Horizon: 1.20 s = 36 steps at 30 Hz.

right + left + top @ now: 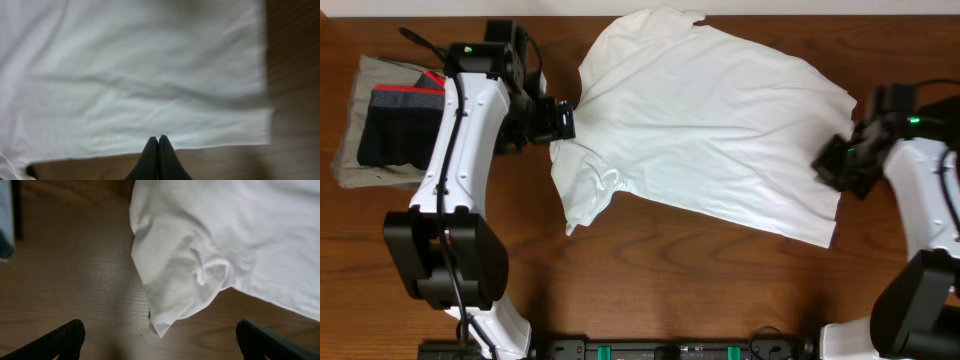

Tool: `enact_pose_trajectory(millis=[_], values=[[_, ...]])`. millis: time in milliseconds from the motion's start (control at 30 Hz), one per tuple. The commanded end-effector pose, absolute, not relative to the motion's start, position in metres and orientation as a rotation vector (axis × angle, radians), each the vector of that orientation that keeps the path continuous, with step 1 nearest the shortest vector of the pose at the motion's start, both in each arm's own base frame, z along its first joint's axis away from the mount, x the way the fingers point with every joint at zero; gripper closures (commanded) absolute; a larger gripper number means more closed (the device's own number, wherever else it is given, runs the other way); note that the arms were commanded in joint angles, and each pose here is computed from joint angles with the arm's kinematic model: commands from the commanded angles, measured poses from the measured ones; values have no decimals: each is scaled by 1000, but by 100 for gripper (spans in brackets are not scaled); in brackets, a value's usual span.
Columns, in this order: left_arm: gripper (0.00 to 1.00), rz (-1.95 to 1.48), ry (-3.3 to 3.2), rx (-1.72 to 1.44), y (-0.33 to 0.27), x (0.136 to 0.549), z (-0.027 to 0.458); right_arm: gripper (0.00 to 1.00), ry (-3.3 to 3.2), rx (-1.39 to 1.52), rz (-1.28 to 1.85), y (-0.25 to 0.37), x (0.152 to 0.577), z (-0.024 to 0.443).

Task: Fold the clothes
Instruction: 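Grasp the T-shirt's right hem and pull it right to smooth it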

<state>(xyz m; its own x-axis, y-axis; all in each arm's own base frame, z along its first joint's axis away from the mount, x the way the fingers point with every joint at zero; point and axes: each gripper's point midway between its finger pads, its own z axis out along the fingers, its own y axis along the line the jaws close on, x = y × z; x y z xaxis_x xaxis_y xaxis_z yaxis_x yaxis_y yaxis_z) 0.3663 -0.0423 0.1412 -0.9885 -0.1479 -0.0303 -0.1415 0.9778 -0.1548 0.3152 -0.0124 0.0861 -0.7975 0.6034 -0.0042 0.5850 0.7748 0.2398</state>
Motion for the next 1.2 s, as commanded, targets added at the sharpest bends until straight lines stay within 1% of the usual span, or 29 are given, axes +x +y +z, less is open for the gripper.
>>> enact_pose_trajectory(millis=[0, 100, 200, 300, 367, 567, 733, 1167], values=[[2, -217, 3093, -232, -39, 366, 134, 99, 2966, 914, 375, 10, 298, 64], [2, -218, 3086, -230, -39, 367, 134, 99, 2981, 951, 364, 15, 287, 45], [2, -218, 3076, -229, -39, 370, 134, 99, 2979, 1074, 245, 4, 271, 27], [2, -219, 3067, -227, -39, 372, 134, 99, 2964, 1144, 93, -11, 256, 12], [2, -220, 3065, -227, -39, 373, 134, 99, 2961, 1175, 49, -16, 249, 5], [2, -219, 3065, -227, -39, 372, 134, 99, 2947, 1271, -11, -29, 235, -2], [2, -219, 3065, -227, -39, 372, 134, 99, 2893, 1352, -135, -56, 226, -5], [2, -219, 3065, -227, -39, 373, 134, 99, 2773, 1535, -143, -90, 217, -12]])
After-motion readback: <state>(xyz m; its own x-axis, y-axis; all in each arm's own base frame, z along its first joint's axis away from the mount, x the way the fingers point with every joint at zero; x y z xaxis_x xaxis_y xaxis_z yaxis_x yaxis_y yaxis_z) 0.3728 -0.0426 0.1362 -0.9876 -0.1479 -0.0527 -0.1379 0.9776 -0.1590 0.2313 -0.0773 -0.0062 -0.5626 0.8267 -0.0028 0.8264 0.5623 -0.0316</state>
